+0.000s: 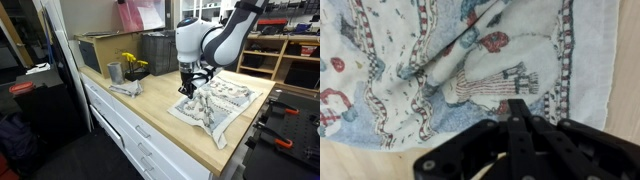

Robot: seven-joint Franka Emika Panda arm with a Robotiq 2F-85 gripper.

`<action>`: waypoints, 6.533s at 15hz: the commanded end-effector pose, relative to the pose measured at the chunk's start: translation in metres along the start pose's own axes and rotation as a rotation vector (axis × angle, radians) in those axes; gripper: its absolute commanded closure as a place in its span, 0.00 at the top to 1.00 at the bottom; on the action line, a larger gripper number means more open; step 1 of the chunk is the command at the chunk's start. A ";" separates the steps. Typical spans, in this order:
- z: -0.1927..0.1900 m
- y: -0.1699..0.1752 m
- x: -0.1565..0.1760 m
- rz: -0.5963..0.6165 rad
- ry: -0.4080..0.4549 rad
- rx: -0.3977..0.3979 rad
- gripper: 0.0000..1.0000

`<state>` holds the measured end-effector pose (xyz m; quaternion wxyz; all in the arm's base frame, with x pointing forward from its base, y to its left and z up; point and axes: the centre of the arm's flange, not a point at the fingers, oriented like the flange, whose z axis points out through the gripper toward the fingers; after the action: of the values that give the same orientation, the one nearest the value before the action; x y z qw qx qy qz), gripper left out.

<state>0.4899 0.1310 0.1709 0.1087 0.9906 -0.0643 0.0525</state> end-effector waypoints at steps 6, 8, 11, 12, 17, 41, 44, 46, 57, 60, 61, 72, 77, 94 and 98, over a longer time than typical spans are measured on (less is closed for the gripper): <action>0.036 0.021 0.058 0.229 -0.057 0.084 0.00; 0.040 0.021 0.066 0.253 -0.056 0.096 0.00; 0.050 0.019 0.067 0.275 -0.066 0.095 0.00; 0.053 0.019 0.066 0.279 -0.073 0.081 0.00; 0.062 0.018 0.064 0.278 -0.086 0.083 0.00; 0.067 -0.060 0.126 0.304 -0.016 0.203 0.00; 0.068 -0.069 0.140 0.316 0.001 0.219 0.00; 0.068 -0.074 0.149 0.326 0.009 0.231 0.00; -0.006 -0.034 0.165 0.375 0.123 0.191 0.00; -0.014 0.001 0.177 0.448 0.155 0.138 0.00; -0.013 0.015 0.180 0.486 0.167 0.108 0.00; 0.058 0.213 0.195 0.788 0.051 -0.144 0.00; 0.091 0.288 0.178 0.836 -0.092 -0.149 0.28; 0.143 0.340 0.150 1.266 -0.208 -0.314 0.75; 0.150 0.338 0.147 1.300 -0.201 -0.329 0.51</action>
<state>0.5968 -0.2457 0.1122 0.1907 0.7371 -0.6483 -0.0002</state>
